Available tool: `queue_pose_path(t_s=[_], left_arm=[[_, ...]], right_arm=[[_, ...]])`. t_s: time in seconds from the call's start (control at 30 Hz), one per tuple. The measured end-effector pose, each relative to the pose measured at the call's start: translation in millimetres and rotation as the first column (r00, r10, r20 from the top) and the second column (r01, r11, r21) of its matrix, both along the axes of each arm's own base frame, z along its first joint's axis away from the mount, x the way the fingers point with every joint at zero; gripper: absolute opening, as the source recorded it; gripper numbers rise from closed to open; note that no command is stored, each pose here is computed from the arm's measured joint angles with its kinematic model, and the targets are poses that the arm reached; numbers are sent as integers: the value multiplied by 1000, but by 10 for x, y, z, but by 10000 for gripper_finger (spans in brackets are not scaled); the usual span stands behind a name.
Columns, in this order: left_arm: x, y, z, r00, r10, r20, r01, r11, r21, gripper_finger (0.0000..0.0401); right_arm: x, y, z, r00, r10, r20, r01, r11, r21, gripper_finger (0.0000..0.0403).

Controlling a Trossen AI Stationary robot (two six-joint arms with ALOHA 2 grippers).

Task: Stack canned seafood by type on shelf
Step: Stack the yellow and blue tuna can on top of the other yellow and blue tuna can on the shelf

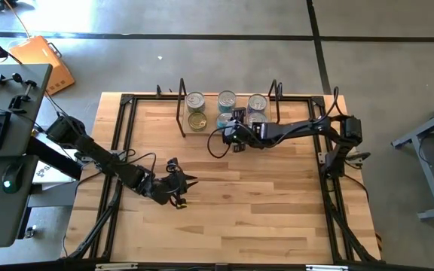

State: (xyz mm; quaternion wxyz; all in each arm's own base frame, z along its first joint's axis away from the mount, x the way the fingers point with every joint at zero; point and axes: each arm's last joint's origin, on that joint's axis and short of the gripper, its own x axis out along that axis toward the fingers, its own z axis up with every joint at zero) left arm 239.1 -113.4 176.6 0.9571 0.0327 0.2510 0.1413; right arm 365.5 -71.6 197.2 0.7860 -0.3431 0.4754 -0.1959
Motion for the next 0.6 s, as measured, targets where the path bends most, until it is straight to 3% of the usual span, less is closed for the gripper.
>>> queue_pose_path(t_s=[0.33, 0.6], left_arm=[[0, 0, 0, 1000, 0, 0, 0, 1000, 0, 58], [0, 0, 0, 1000, 0, 0, 0, 1000, 0, 58]], right_arm=[[12, -2, 12, 1000, -6, 24, 6, 1000, 1, 251], [10, -2, 10, 1000, -11, 25, 11, 1000, 3, 256]])
